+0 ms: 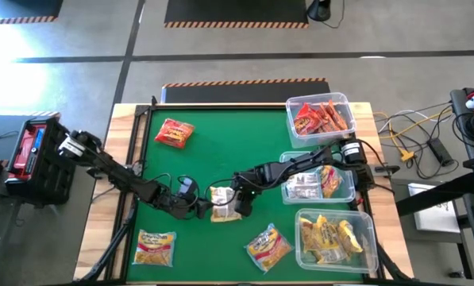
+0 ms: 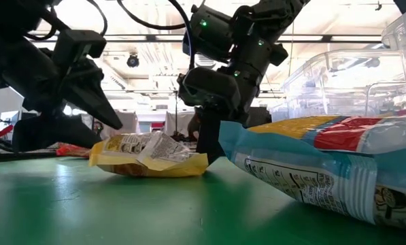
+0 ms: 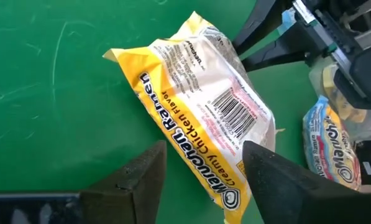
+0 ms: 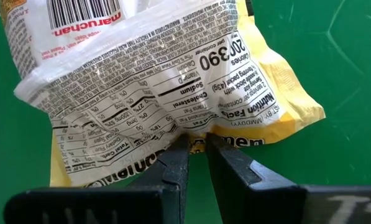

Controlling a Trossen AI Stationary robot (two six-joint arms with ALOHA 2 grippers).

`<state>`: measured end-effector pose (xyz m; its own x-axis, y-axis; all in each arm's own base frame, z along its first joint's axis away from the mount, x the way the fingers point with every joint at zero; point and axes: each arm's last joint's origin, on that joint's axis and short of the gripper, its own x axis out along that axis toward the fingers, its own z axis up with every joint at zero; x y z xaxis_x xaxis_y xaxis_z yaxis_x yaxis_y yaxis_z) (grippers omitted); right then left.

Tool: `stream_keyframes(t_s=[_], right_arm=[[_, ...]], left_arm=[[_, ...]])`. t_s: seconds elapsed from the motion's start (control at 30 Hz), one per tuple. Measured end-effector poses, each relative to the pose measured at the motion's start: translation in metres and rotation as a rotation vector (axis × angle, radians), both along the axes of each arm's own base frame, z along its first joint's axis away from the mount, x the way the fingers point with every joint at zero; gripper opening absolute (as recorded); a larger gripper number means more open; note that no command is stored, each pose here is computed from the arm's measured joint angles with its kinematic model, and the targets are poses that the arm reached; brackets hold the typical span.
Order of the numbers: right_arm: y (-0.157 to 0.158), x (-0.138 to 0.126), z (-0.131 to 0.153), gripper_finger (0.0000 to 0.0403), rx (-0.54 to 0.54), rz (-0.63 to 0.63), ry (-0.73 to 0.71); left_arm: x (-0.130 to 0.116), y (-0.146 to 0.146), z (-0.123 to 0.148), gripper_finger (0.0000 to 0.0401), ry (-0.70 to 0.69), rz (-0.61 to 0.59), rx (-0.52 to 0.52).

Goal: Sort Maruchan noodles
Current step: Put the center yellow noodle pack into the bottom transparent bin

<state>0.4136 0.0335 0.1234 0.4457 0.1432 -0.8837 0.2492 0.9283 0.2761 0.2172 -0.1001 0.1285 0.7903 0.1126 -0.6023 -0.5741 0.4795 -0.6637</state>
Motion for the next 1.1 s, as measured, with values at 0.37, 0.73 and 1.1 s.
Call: stream_keyframes(t_s=[0.37,0.73,1.1], right_arm=[[0.0,0.001,0.0,0.0052,-0.023,0.029,-0.024],[0.0,0.0,-0.001,0.0052,-0.036,0.068,-0.03],[0.0,0.001,-0.001,0.0052,-0.039,0.083,-0.035]], left_arm=[[0.006,-0.002,-0.004,0.025,0.001,0.058,-0.049],[0.012,0.001,-0.028,0.0257,0.005,0.25,-0.092],[0.028,-0.005,-0.036,0.0257,-0.087,0.197,-0.064]])
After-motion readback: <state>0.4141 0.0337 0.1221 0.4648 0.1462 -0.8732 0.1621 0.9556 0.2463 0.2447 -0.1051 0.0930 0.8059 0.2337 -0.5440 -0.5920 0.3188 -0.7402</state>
